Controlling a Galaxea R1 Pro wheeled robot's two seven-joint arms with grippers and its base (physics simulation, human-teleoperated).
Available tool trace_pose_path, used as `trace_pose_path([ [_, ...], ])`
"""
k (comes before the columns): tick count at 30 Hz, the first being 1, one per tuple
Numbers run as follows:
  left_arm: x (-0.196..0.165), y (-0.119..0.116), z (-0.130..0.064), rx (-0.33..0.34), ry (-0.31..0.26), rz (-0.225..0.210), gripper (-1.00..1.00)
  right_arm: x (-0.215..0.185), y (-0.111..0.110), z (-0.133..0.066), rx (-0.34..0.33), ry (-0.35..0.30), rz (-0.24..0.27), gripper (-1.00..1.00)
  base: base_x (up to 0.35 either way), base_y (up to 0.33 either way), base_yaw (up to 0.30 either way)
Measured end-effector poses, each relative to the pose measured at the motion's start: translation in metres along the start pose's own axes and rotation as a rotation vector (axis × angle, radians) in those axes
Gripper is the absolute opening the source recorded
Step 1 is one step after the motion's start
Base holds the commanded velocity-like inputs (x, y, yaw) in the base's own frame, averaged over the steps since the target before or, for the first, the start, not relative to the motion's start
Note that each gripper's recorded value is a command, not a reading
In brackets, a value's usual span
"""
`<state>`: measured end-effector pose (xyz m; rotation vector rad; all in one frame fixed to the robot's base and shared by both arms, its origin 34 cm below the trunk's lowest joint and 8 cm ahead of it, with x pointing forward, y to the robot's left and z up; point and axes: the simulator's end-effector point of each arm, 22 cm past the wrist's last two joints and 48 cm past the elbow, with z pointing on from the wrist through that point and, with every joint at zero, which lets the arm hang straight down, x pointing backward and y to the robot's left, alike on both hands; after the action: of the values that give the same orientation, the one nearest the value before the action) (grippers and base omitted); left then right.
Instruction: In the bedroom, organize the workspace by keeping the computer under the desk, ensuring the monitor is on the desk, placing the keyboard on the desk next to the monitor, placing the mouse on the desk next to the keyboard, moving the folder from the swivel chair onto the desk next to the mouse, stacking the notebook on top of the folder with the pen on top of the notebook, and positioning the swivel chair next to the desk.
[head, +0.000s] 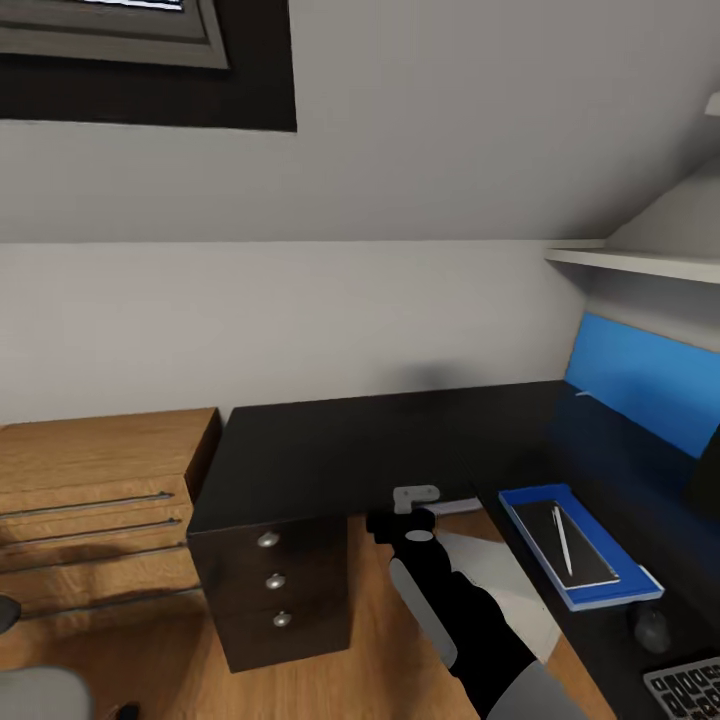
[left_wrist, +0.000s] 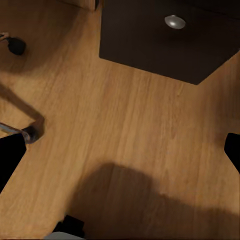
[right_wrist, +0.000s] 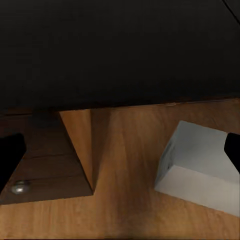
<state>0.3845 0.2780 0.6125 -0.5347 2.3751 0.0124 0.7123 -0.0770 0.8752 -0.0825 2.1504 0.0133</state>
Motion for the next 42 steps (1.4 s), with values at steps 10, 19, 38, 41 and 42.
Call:
trace_pose_path([
  [10,0.000,0.000,0.000,0.001,0.000,0.000,1.00,-0.002,-0.002,0.001,0.007,-0.016,0.005,1.00,-0.320,0.068,0.272],
  [19,-0.002,0.001,0.000,0.000,-0.005,0.004,1.00,0.001,-0.008,0.002,0.019,-0.056,0.037,1.00,-0.221,-0.042,0.272],
  [38,-0.019,-0.001,-0.019,0.002,-0.010,0.007,1.00,0.189,-0.040,-0.031,0.140,-0.049,0.082,1.00,-0.003,-0.001,0.250],
  [41,-0.022,-0.002,-0.022,0.002,-0.010,0.007,1.00,0.208,-0.048,-0.036,0.156,-0.042,0.072,1.00,0.000,0.000,0.069],
  [42,-0.022,-0.002,-0.023,0.002,-0.009,0.006,1.00,0.221,-0.053,-0.038,0.165,-0.036,0.067,1.00,0.000,0.000,0.036],
])
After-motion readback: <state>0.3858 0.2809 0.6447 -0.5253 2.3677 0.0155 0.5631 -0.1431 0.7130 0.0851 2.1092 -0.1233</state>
